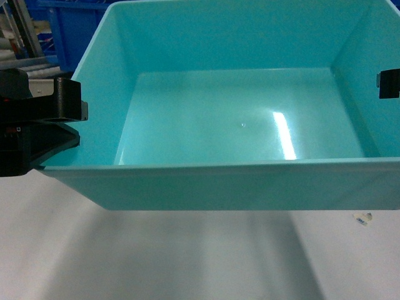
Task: Organize blue bins on left shelf correctly
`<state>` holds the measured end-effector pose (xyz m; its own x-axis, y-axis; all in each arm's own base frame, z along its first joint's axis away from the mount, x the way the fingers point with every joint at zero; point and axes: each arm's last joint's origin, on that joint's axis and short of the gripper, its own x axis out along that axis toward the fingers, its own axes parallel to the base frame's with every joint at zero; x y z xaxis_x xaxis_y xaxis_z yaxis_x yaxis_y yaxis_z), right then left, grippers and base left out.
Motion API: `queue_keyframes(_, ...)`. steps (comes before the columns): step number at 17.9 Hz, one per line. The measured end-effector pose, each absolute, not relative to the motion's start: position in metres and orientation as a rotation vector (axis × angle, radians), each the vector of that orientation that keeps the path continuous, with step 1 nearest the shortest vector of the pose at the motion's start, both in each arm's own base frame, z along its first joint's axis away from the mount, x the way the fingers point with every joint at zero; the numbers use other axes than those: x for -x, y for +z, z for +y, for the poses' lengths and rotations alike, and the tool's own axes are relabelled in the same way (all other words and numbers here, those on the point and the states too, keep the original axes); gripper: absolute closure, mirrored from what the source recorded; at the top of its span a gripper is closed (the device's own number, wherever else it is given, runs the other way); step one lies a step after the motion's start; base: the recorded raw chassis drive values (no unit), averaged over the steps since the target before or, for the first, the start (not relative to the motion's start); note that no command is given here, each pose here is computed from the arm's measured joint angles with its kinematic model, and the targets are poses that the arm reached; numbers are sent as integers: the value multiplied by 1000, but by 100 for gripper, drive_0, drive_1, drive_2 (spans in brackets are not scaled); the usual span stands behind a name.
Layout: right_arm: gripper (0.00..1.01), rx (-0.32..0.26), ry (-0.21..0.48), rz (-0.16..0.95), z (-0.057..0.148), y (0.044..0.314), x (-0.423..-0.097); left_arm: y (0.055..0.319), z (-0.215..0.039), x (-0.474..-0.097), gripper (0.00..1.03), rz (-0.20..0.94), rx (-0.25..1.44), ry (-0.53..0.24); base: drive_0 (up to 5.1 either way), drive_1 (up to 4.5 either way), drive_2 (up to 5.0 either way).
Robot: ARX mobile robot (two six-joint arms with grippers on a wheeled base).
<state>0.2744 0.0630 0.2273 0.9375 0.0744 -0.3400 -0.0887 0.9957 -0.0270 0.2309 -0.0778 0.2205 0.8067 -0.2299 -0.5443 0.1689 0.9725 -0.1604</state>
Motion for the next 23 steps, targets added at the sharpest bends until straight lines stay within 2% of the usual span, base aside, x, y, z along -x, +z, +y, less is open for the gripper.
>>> queue_keyframes(9, 99, 44, 84, 344, 63, 227, -274, 220, -78, -231, 101, 595, 105, -214, 0, 0, 0)
queue_keyframes(14, 99, 44, 83, 342, 63, 228, -275, 221, -78, -231, 101, 591, 102, -216, 5, -391, 402)
queue_keyframes(23, 99, 43, 81, 345, 62, 227, -275, 221, -78, -231, 101, 593, 103, -218, -492, 222, 266)
